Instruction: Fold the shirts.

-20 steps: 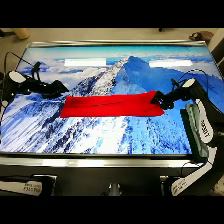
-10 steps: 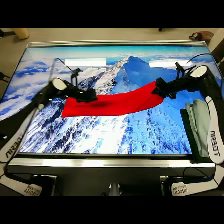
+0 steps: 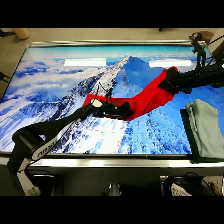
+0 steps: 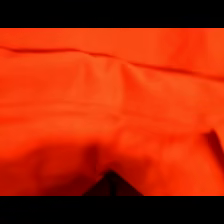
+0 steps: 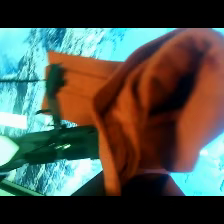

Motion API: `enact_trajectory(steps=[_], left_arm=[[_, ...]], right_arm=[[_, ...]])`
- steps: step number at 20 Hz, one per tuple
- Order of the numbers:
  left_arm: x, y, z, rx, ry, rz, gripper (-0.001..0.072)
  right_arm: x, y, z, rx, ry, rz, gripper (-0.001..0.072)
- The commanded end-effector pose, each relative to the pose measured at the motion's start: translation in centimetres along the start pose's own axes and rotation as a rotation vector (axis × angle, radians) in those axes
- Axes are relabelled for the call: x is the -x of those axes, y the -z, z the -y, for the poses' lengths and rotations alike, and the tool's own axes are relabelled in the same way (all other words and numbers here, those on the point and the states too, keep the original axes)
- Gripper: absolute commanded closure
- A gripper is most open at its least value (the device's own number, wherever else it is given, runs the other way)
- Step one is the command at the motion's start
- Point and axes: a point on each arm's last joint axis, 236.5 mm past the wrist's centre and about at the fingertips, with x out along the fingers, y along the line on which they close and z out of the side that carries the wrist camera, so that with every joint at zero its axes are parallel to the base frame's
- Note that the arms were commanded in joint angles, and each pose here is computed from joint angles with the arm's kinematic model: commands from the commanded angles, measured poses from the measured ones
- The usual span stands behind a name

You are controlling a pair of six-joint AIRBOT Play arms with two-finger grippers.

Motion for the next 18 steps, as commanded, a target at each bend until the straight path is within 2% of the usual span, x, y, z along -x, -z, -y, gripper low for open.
enact_trajectory(steps=[1, 5, 9, 14, 15, 17, 18], left_arm=[[-1.2, 0.0, 2.2, -0.002, 0.081, 0.024, 0.0685], [7.3, -7.1, 3.1, -0.168, 0.017, 0.138, 0.0687], [23.1, -14.0, 6.4, -0.344, -0.061, 0.348, 0.0686], [40.0, -13.4, 13.1, -0.487, -0.055, 0.585, 0.0684], [42.0, -12.4, 14.3, -0.514, -0.051, 0.616, 0.0684], [45.5, -10.9, 16.3, -0.569, -0.059, 0.684, 0.0684], [46.8, -10.3, 16.8, -0.595, -0.079, 0.714, 0.0684]], right_arm=[[1.3, 0.7, -0.5, 0.004, 0.017, 0.005, 0.0688], [-3.1, -1.1, -1.3, -0.034, -0.049, 0.006, 0.0688], [-13.2, -0.7, -7.4, -0.056, -0.230, -0.051, 0.0687], [-26.5, 2.5, -13.3, -0.224, -0.442, -0.107, 0.0683], [-28.2, 3.6, -14.0, -0.267, -0.471, -0.129, 0.0603], [-30.0, 4.4, -14.7, -0.300, -0.531, -0.143, 0.0070], [-29.9, 4.2, -14.5, -0.299, -0.538, -0.141, 0.0019]])
